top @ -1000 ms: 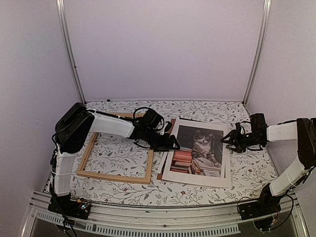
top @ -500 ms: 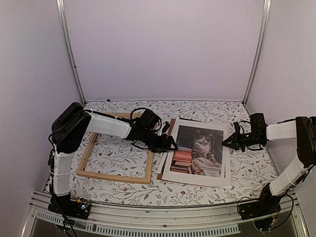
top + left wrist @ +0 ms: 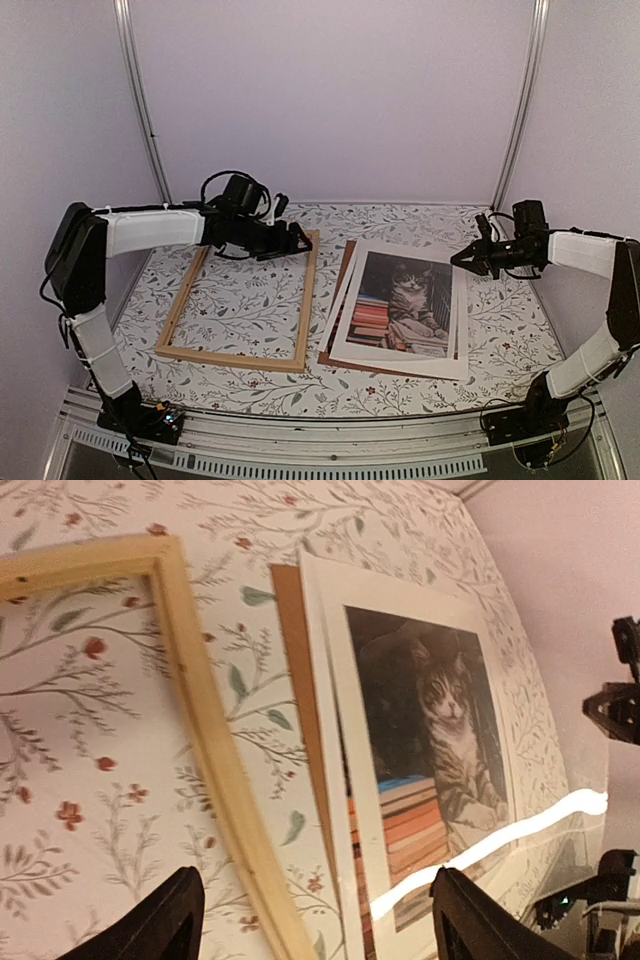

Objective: Put the photo into the frame
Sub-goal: Pick up the glass panel from the mat board.

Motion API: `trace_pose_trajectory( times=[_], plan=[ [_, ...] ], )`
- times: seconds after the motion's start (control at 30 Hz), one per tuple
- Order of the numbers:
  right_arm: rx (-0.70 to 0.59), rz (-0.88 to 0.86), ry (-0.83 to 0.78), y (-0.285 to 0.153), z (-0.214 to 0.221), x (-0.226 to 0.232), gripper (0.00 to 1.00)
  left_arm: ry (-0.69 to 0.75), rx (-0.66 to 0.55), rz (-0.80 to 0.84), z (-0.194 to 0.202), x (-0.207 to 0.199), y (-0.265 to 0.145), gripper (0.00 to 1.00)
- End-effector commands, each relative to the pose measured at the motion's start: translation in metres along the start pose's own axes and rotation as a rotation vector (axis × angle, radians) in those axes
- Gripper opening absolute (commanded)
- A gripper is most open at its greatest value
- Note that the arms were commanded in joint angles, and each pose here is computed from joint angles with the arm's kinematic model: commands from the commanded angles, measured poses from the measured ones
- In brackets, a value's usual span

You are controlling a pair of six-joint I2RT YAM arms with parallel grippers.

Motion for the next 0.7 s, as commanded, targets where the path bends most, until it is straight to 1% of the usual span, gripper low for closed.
trace_pose_trajectory(
  times=[0.0, 0.07, 0.17, 0.33, 0.47, 0.67],
  plan=[
    [-0.032, -0.099, -0.090, -0.023, -0.016, 0.050, 0.00, -0.050, 0.004, -0.235, 0.002, 0.079, -0.044, 0.82],
    [-0.044, -0.129, -0.113, -0.031, -0.021, 0.065, 0.00, -0.091, -0.009, -0.313, -0.002, 0.111, -0.065, 0.83],
    [-0.050, -0.168, -0.143, -0.039, -0.026, 0.083, 0.00, -0.146, 0.004, -0.447, 0.002, 0.155, -0.092, 0.87],
    [-0.046, -0.243, -0.184, -0.047, -0.030, 0.108, 0.00, -0.224, 0.008, -0.619, 0.009, 0.214, -0.126, 0.91],
    [-0.033, -0.279, -0.210, -0.049, -0.032, 0.118, 0.00, -0.288, 0.033, -0.672, 0.020, 0.251, -0.136, 0.92],
    [-0.004, -0.350, -0.229, -0.051, -0.030, 0.131, 0.00, -0.344, 0.099, -0.705, 0.035, 0.290, -0.130, 0.91]
  ],
)
Point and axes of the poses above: each gripper's point midway between its finger pads, its own y axis out along the fingers, its own x axis along the line the jaws close on, z = x × y, the point moved 2 cm from there along -y, back along the fingers, and after that the axes turned 6 degrees about y, right-handed, at the moved point
